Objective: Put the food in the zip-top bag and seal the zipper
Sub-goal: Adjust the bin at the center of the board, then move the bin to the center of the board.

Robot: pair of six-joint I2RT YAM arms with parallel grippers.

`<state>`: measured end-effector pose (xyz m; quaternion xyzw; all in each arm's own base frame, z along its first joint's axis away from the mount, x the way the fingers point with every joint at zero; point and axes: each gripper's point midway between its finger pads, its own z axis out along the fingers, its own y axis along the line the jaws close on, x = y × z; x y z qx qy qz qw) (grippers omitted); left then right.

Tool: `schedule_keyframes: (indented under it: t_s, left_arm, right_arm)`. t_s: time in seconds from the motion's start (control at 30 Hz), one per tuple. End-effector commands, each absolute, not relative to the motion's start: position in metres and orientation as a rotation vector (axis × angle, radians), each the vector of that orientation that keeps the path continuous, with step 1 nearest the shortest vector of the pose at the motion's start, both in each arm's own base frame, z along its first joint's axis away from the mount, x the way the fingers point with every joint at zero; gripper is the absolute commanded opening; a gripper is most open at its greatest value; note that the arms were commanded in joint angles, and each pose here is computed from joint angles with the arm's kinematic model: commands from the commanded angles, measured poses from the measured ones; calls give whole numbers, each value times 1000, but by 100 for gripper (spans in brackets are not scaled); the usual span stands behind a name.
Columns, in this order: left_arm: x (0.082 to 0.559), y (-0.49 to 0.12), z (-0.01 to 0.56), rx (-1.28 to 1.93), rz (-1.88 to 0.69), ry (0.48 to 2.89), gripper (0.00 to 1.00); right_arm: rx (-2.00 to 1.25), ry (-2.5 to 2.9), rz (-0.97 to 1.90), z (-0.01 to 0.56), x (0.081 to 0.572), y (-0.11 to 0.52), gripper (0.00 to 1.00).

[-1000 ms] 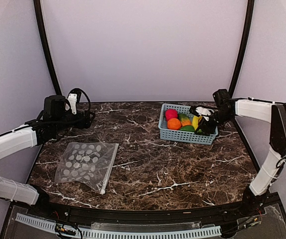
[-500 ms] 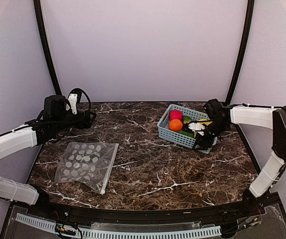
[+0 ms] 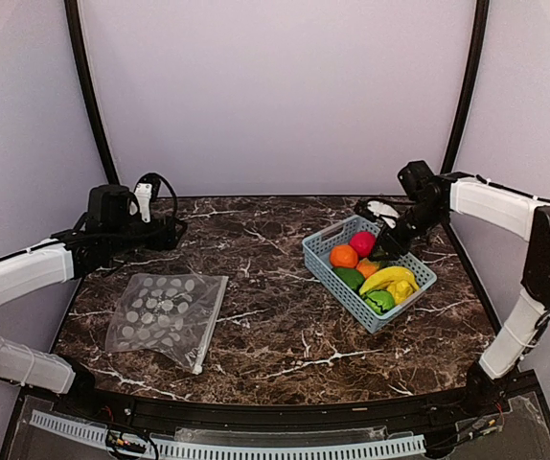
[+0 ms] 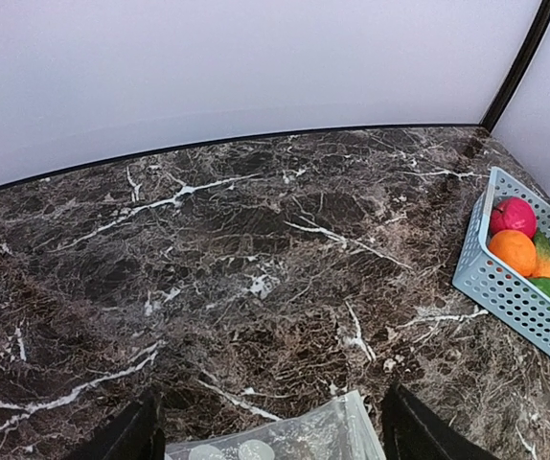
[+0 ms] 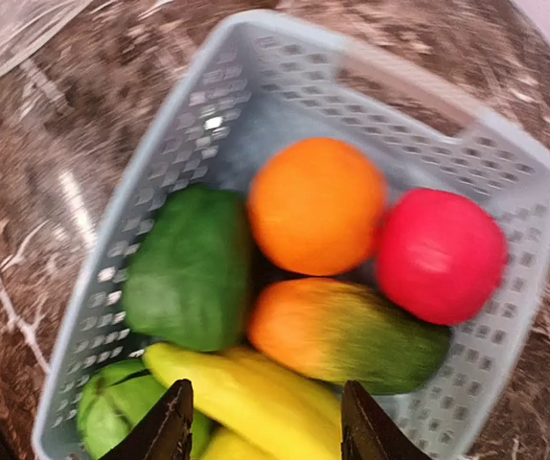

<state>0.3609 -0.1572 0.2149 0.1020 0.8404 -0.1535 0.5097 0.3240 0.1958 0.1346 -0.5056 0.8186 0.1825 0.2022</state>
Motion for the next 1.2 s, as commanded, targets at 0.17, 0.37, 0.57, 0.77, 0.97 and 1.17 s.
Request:
schedule_keyframes:
  t_s: [0.17, 0.37, 0.57, 0.77, 0.97, 1.17]
  left_arm:
    - [359, -166, 213, 278, -378, 2067, 75]
    - [359, -168, 210, 285, -376, 2076, 75]
    - [359, -169, 209, 290, -374, 2079, 75]
    - [359, -171, 208, 290, -390, 2084, 74]
    - [360, -173, 199, 264, -339, 2119, 71]
    - [351, -192, 179, 343, -253, 2205, 70]
  right_arm:
    - [-882, 2457, 96, 118, 437, 125, 37]
    - [-836, 2522, 23, 99, 457, 114, 36]
    - [-800, 2567, 16, 88, 456, 110, 29]
    - [-670, 2619, 5, 93, 434, 94, 12]
    - [-491, 2691, 60, 90, 382, 74, 4]
    - [-496, 2738, 167, 80, 335, 77, 2]
